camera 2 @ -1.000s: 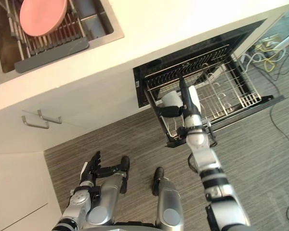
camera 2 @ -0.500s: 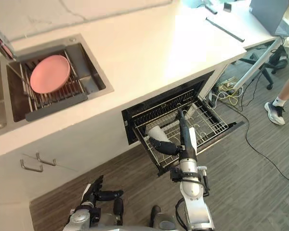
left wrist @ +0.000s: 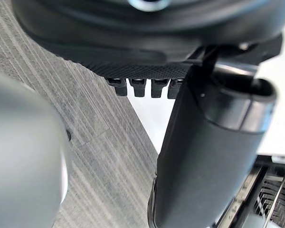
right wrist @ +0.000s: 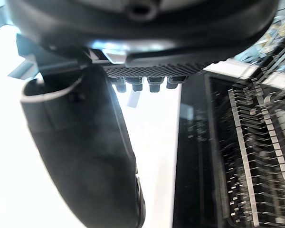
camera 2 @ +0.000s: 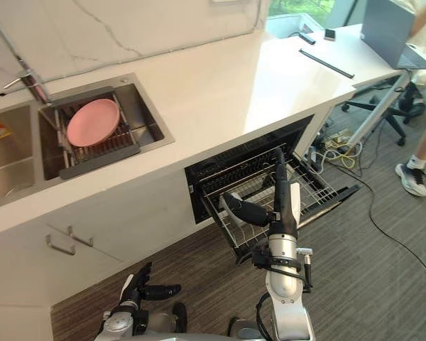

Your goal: Walk over to the sink, pick up the cup, carry it to the dishwasher, place the cup inside the dishwasher, then close the dishwasher door

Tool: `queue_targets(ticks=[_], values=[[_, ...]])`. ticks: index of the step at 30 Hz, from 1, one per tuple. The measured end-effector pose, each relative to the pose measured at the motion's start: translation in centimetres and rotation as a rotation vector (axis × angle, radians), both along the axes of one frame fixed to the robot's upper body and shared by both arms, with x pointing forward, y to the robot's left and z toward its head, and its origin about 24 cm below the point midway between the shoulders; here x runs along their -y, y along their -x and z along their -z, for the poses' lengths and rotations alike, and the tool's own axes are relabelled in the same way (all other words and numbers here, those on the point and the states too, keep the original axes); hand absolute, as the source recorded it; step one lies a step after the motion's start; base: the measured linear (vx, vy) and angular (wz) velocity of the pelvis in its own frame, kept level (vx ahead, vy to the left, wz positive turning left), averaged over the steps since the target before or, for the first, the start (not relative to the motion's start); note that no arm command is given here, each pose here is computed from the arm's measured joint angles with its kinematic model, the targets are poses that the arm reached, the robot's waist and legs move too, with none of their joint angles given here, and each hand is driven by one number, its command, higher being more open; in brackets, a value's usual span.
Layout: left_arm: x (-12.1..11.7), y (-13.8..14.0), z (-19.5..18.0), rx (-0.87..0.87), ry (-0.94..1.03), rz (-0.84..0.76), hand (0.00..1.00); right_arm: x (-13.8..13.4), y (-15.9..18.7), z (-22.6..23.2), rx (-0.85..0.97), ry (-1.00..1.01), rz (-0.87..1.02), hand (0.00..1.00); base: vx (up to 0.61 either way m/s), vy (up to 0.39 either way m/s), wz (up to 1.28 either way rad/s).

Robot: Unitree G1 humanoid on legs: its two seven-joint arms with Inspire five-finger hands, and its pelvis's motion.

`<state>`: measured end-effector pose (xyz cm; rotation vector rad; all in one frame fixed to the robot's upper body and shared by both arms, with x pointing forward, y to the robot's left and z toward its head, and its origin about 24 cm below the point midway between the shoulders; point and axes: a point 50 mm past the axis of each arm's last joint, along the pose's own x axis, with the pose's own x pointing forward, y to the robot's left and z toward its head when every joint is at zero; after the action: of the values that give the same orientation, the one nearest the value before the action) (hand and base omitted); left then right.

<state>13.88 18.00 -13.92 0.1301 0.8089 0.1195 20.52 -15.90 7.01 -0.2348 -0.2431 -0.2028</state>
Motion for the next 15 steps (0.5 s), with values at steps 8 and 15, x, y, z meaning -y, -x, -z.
queue_targets(ticks=[8, 15], values=[[-0.3, 0.5, 0.3, -0.025, -0.029, -0.002, 1.0, -0.2, -1.5, -2.5, 0.127, 0.018, -0.011, 1.0, 0.04, 0.053, 0.44], [-0.9, 1.1, 0.4, -0.039, -0.049, 0.006, 1.0, 0.4, -2.5, -0.6, 0.034, 0.083, 0.014, 1.0, 0.17, 0.142, 0.32]])
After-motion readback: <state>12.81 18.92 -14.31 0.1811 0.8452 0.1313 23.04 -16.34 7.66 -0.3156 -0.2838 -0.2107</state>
